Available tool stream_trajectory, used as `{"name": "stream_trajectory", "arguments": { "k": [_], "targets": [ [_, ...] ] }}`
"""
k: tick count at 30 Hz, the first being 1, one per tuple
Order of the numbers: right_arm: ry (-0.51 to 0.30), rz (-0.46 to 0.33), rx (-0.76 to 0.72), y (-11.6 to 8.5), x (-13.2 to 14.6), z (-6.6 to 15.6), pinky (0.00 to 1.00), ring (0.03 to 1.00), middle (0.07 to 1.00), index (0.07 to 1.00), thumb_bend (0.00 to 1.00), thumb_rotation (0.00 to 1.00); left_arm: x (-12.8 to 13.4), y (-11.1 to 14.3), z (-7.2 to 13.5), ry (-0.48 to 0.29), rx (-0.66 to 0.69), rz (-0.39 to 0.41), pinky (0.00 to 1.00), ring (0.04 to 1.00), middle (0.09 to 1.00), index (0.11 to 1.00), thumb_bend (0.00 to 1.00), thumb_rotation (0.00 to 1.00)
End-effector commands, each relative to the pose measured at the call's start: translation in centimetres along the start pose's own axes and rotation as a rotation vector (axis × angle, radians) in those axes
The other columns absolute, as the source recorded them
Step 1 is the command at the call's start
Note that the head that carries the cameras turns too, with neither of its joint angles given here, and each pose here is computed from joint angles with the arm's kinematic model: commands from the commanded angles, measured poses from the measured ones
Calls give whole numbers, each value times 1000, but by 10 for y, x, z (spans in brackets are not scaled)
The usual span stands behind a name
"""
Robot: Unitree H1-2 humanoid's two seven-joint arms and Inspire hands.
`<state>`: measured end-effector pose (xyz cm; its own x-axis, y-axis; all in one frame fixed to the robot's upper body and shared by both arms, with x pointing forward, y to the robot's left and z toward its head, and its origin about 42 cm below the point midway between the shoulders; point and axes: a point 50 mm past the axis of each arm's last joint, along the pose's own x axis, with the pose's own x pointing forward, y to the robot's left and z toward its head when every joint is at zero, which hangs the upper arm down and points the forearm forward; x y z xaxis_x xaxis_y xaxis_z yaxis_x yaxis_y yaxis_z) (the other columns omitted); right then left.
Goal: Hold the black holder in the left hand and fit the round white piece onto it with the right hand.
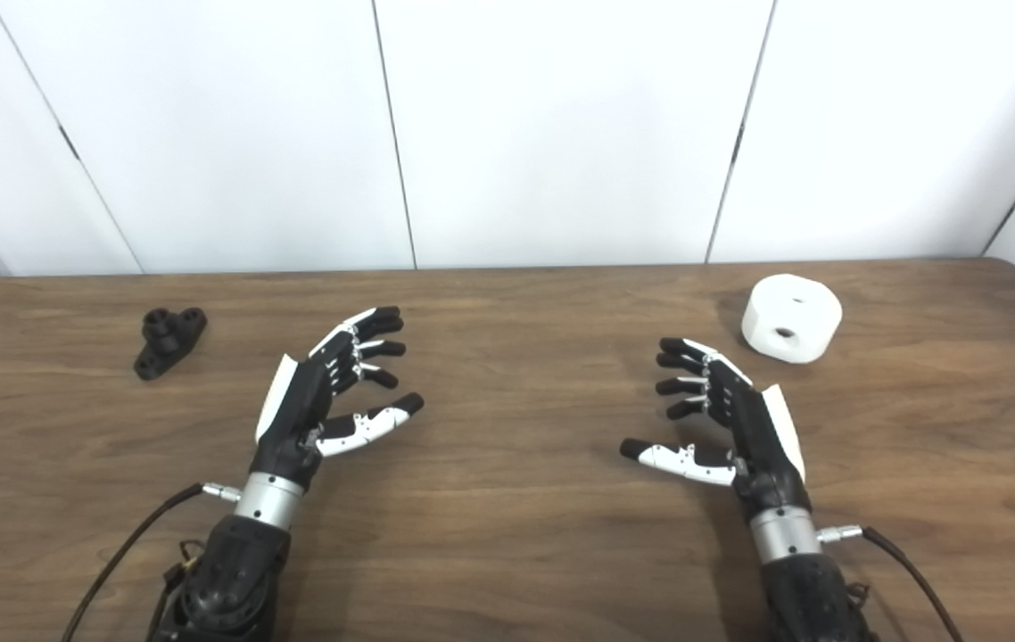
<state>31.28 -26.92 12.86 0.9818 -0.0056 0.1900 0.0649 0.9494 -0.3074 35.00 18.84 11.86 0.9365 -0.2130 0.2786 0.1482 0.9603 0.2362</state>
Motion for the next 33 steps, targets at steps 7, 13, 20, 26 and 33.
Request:
{"name": "stream_trajectory", "arguments": {
  "k": [7, 13, 20, 26, 33],
  "targets": [
    [-66, -24, 1, -4, 5, 13, 530, 655, 748, 761, 786, 56, -18, -6, -20, 73, -12, -1, 577, 745, 822, 803, 643, 0],
    [-69, -22, 3, -3, 5, 12, 532, 662, 752, 761, 784, 49, -19, -6, -20, 75, -5, -5, 584, 739, 814, 803, 636, 0],
    [-69, -21, 6, -3, 5, 13, 534, 662, 751, 760, 786, 51, -18, -6, -20, 76, -14, -6, 569, 736, 815, 805, 636, 0],
    [-68, -22, 7, -3, 5, 14, 537, 665, 756, 764, 780, 36, -18, -6, -20, 79, -8, -9, 575, 738, 814, 803, 640, 0],
    [-66, -23, 15, -17, 4, 10, 525, 654, 747, 761, 771, 47, -16, -21, -16, 88, -25, -23, 565, 742, 809, 807, 633, 0]
  ]
}}
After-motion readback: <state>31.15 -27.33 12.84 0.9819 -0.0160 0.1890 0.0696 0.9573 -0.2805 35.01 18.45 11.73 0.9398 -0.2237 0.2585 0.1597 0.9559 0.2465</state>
